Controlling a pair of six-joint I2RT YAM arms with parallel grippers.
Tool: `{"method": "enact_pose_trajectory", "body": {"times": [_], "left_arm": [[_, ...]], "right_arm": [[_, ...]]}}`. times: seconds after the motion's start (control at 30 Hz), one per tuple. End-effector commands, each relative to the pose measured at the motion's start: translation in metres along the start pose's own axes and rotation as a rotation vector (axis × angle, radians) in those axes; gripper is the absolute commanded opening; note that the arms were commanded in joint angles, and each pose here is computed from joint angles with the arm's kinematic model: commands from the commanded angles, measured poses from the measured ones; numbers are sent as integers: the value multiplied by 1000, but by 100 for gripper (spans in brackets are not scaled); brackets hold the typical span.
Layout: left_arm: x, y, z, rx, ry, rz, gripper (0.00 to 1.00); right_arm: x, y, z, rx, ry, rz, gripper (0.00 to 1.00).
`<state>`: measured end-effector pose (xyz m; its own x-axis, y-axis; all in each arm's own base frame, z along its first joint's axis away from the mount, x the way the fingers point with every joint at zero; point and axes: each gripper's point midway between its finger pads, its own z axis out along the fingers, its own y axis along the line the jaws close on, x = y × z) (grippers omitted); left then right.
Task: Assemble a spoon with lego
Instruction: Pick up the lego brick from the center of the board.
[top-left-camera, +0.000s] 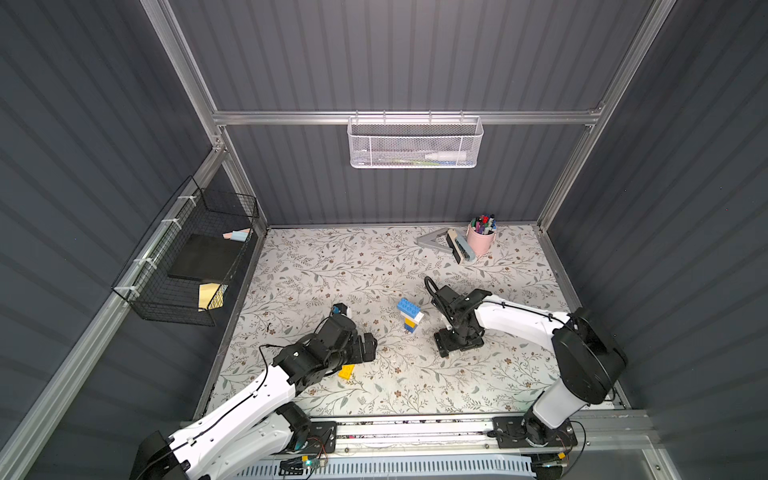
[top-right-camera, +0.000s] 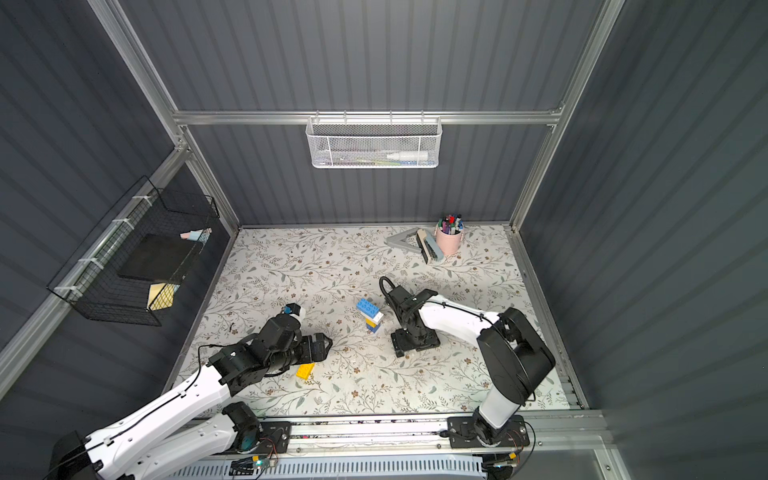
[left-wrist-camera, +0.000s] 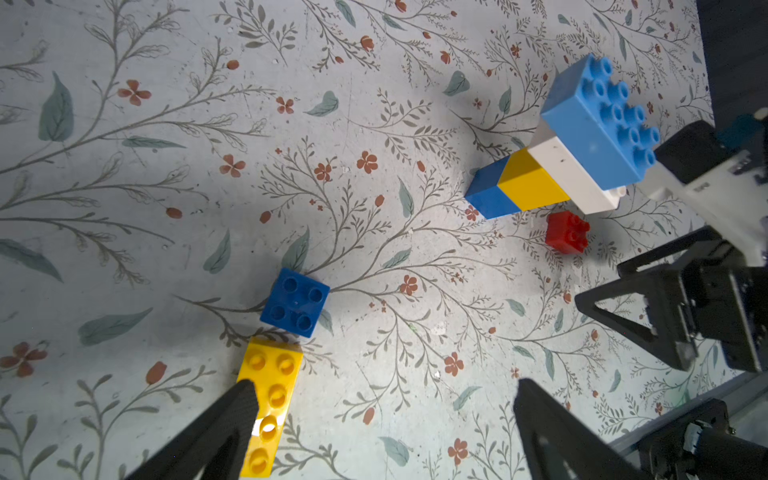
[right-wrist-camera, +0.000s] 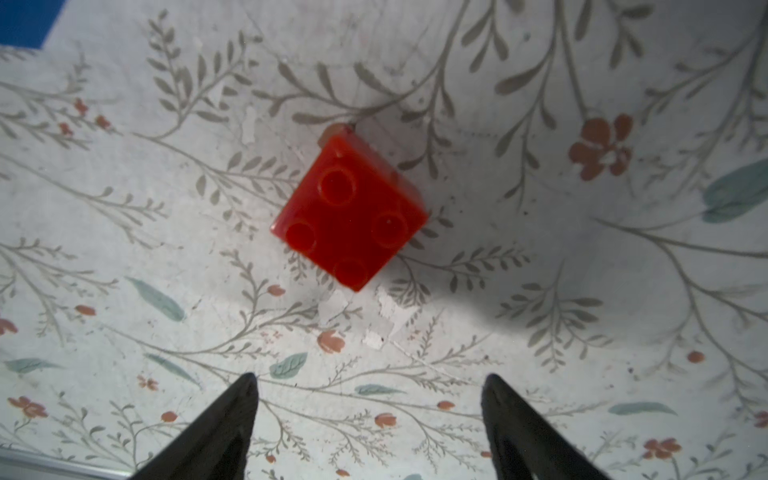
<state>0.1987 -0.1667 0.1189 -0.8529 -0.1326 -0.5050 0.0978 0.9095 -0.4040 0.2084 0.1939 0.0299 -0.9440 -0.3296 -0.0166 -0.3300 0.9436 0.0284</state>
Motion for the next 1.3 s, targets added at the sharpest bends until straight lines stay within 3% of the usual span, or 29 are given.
{"method": "enact_pose_trajectory", "body": {"times": [0.0, 0.43, 0.73, 1.27], "left_arm": [[4, 7, -1, -18, 6, -17, 99], [6, 10, -2, -30, 13, -17, 99], [7, 10, 0, -31, 15, -16, 99], [7, 11, -1, -33, 17, -14, 99]], "right_arm": [[-16, -7, 2, 58, -29, 5, 84], [-52, -20, 4, 94, -60, -3, 75], [-58, -8, 7, 26, -59, -53, 55], [-57, -6, 13, 13, -44, -85, 47]]}}
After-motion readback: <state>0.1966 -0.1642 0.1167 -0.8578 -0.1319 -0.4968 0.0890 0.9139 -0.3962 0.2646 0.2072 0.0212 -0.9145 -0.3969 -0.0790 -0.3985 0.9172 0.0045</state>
